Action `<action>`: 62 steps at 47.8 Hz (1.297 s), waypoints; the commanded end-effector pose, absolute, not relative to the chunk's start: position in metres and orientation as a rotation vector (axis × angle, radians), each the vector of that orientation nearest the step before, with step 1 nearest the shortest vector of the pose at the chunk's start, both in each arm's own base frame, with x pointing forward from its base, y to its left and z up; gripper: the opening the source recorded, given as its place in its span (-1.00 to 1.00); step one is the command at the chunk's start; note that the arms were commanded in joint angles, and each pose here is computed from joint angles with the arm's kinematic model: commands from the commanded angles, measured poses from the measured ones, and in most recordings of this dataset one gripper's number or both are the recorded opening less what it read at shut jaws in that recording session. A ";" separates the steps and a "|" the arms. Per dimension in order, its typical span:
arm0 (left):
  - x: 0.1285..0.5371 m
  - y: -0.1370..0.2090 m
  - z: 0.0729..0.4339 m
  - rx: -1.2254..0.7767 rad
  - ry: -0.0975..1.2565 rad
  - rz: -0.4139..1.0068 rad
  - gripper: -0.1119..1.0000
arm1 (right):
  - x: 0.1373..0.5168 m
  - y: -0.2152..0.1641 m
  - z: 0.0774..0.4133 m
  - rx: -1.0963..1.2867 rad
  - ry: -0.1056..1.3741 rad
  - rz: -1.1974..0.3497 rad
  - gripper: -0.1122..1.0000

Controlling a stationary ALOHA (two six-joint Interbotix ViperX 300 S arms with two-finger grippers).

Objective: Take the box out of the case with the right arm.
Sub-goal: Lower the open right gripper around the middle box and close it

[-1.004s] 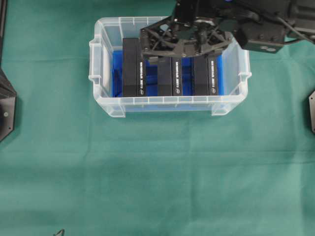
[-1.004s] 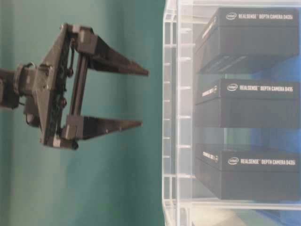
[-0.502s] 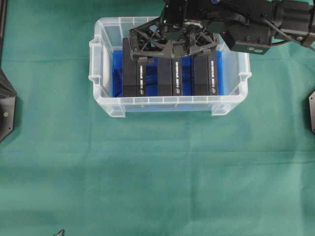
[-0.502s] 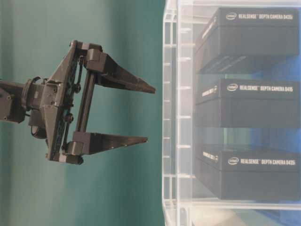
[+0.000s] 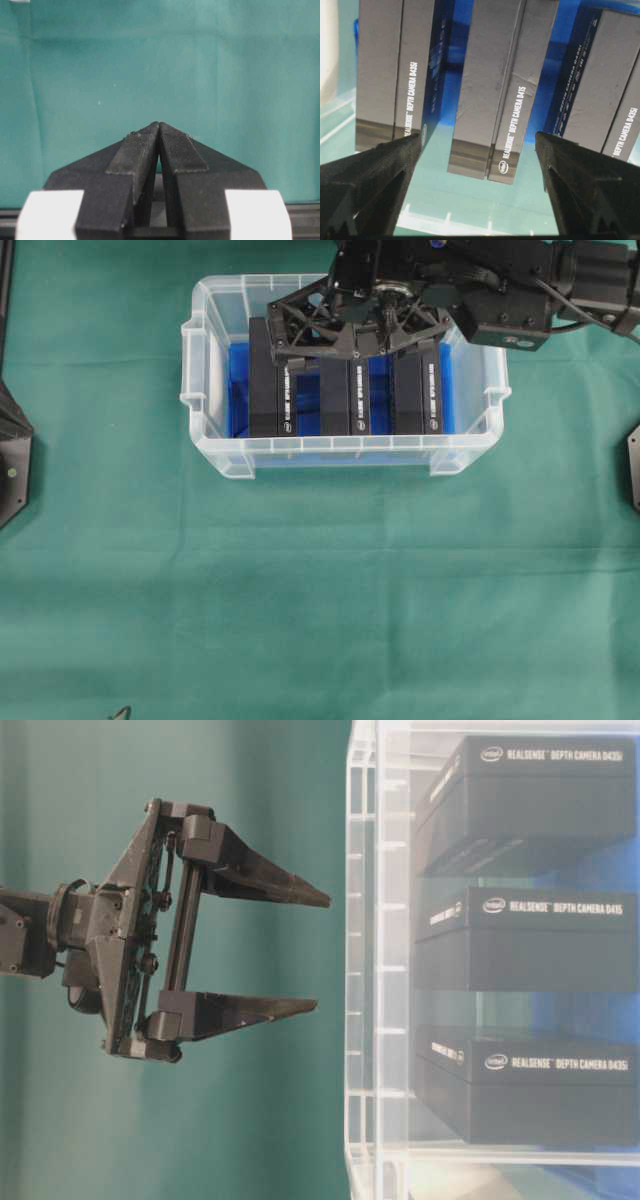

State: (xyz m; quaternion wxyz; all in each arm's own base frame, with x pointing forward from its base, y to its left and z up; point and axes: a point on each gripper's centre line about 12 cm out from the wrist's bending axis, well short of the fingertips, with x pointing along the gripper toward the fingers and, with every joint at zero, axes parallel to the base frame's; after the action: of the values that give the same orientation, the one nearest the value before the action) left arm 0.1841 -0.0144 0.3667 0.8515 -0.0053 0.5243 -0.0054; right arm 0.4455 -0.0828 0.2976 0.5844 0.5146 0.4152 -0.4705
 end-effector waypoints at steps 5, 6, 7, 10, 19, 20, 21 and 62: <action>0.185 -0.015 0.377 -0.010 1.073 -0.016 -0.80 | 0.444 -0.085 0.315 1.214 0.928 -1.073 0.87; 0.185 -0.015 0.377 -0.010 1.073 -0.016 -0.80 | 0.444 -0.084 0.315 1.213 0.929 -1.072 0.87; 0.185 -0.015 0.377 -0.010 1.073 -0.016 -0.80 | 0.444 -0.085 0.315 1.214 0.928 -1.073 0.87; 0.185 -0.015 0.377 -0.010 1.073 -0.016 -0.80 | 0.444 -0.085 0.315 1.214 0.928 -1.073 0.87; 0.185 -0.015 0.377 -0.010 1.072 -0.016 -0.80 | 0.444 -0.085 0.315 1.213 0.927 -1.074 0.87; 0.185 -0.015 0.377 -0.010 1.073 -0.016 -0.80 | 0.444 -0.085 0.315 1.213 0.927 -1.074 0.87; 0.185 -0.015 0.377 -0.010 1.072 -0.014 -0.80 | 0.444 -0.085 0.315 1.214 0.928 -1.073 0.87; 0.185 -0.015 0.377 -0.010 1.072 -0.016 -0.80 | 0.446 -0.085 0.310 1.211 0.938 -1.081 0.87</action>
State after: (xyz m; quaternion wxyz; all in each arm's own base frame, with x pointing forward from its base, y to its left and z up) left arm 0.1845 -0.0145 0.3669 0.8515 -0.0053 0.5243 -0.0054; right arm 0.4465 -0.0842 0.2948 0.5822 0.5148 0.4162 -0.4720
